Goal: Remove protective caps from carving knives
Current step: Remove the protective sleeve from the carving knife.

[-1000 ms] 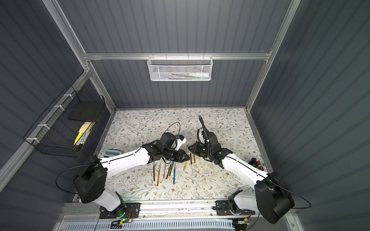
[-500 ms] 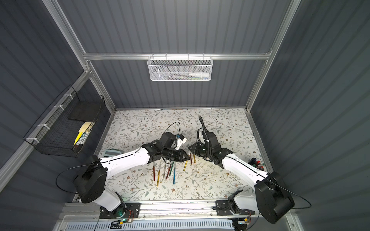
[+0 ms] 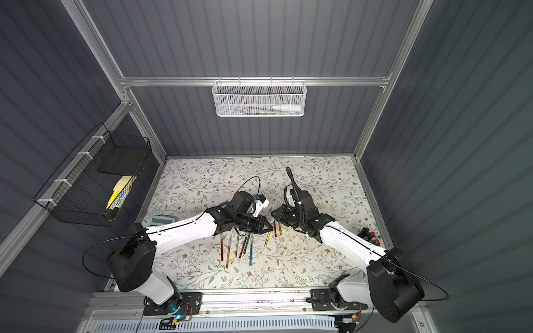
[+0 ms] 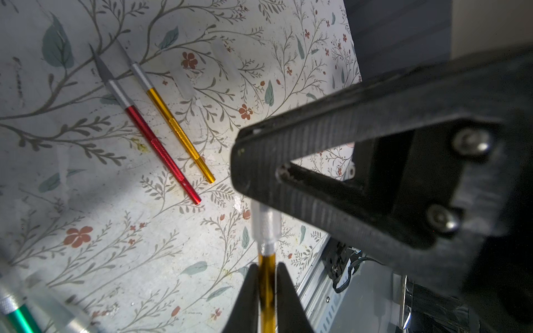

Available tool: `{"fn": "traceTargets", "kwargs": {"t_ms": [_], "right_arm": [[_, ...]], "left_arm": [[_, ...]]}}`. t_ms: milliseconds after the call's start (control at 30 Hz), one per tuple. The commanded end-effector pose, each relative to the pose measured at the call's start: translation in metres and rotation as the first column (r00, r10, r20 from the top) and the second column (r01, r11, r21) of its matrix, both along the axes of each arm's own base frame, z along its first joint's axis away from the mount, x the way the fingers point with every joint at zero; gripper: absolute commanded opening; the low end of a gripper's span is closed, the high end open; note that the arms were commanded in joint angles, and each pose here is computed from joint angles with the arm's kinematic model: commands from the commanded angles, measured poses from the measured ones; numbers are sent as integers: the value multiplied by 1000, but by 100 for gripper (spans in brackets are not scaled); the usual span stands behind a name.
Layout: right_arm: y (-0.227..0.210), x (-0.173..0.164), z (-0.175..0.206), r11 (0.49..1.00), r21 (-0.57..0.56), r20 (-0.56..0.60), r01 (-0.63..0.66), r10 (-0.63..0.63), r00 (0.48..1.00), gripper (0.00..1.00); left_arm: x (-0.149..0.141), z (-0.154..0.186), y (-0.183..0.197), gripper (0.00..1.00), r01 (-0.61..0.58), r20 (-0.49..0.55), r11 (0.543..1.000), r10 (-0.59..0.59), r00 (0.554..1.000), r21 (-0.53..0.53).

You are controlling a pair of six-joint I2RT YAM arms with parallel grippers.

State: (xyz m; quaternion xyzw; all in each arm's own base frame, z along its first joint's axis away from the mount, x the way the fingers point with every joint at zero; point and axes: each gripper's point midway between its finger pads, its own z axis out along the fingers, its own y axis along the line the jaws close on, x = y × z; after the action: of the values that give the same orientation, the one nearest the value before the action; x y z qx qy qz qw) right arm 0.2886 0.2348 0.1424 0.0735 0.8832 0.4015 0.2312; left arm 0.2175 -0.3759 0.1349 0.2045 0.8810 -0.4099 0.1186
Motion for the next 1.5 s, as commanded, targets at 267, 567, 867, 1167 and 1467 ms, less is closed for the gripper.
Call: {"fn": "traceTargets", "kwargs": {"t_ms": [267,567,867,1167,1467], "right_arm": [[5,-4,4,999,36,-13,-22,23,1000,30],[4,-7,1,999,40,-20,-24,25,999,23],[-1,-2,-2,1000,14,-15,9,-9,1000,12],[-13,9,7,999,-16,15,49,-49,999,11],[-27,19,13,996,-8,25,85,-85,996,10]], "left_arm": [[0,2,1,6,-2,9,1000,2,1000,-6],[-1,2,2,6,-3,8,1000,3,1000,-4],[-2,3,5,3,-8,10,1000,8,1000,-3],[-6,-2,6,1,-6,-10,1000,6,1000,-4],[-10,-5,4,2,12,-24,1000,-12,1000,-3]]}}
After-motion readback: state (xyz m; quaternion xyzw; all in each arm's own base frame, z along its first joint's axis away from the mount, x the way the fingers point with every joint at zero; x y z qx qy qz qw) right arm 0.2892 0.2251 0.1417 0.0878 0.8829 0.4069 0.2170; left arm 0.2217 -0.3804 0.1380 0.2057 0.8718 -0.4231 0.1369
